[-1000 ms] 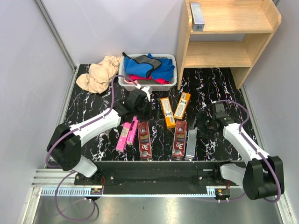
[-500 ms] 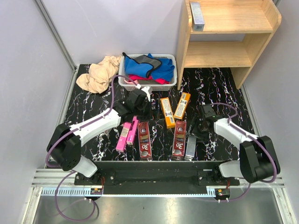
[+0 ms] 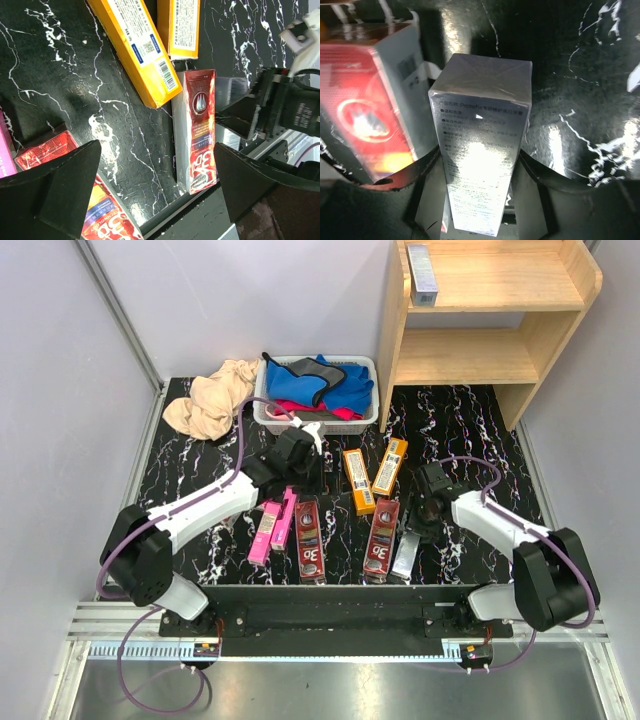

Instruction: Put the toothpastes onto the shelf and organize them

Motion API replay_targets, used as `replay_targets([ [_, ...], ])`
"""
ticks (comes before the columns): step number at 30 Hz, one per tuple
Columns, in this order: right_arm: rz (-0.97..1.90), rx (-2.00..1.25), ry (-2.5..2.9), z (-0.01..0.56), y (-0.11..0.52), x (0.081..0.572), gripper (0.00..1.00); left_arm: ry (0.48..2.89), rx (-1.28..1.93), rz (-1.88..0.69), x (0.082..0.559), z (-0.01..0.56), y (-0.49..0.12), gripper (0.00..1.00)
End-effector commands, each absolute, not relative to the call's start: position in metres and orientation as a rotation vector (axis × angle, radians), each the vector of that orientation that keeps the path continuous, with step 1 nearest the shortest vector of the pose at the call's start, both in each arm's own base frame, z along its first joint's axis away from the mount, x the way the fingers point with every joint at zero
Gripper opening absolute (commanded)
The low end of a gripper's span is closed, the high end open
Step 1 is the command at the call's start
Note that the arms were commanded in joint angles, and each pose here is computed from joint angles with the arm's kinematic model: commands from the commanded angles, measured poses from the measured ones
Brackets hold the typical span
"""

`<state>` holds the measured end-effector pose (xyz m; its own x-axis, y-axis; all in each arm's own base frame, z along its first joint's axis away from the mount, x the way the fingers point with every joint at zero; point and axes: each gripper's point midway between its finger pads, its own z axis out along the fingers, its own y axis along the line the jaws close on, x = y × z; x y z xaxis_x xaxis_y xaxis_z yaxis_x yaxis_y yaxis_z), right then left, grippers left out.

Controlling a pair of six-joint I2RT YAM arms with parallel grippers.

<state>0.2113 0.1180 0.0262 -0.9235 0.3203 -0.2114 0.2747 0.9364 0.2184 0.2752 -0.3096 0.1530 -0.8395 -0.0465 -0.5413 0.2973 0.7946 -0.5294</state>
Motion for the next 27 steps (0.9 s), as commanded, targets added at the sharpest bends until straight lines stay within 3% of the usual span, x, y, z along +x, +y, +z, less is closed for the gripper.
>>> replay_targets([
  [1, 0.28, 0.356, 2.727, 0.066, 0.118, 0.234, 0.31, 2.36, 0.181, -0.859, 0.289, 0.18, -0.311, 0.99],
  [12, 0.55, 0.1, 2.593, 0.131, 0.157, 0.244, 0.28, 2.293, 0.174, -1.026, 0.289, 0.197, -0.318, 0.99],
  [27, 0.813, -0.175, 2.492, 0.187, 0.239, 0.221, 0.28, 2.233, 0.193, -1.272, 0.282, 0.211, -0.345, 0.99],
])
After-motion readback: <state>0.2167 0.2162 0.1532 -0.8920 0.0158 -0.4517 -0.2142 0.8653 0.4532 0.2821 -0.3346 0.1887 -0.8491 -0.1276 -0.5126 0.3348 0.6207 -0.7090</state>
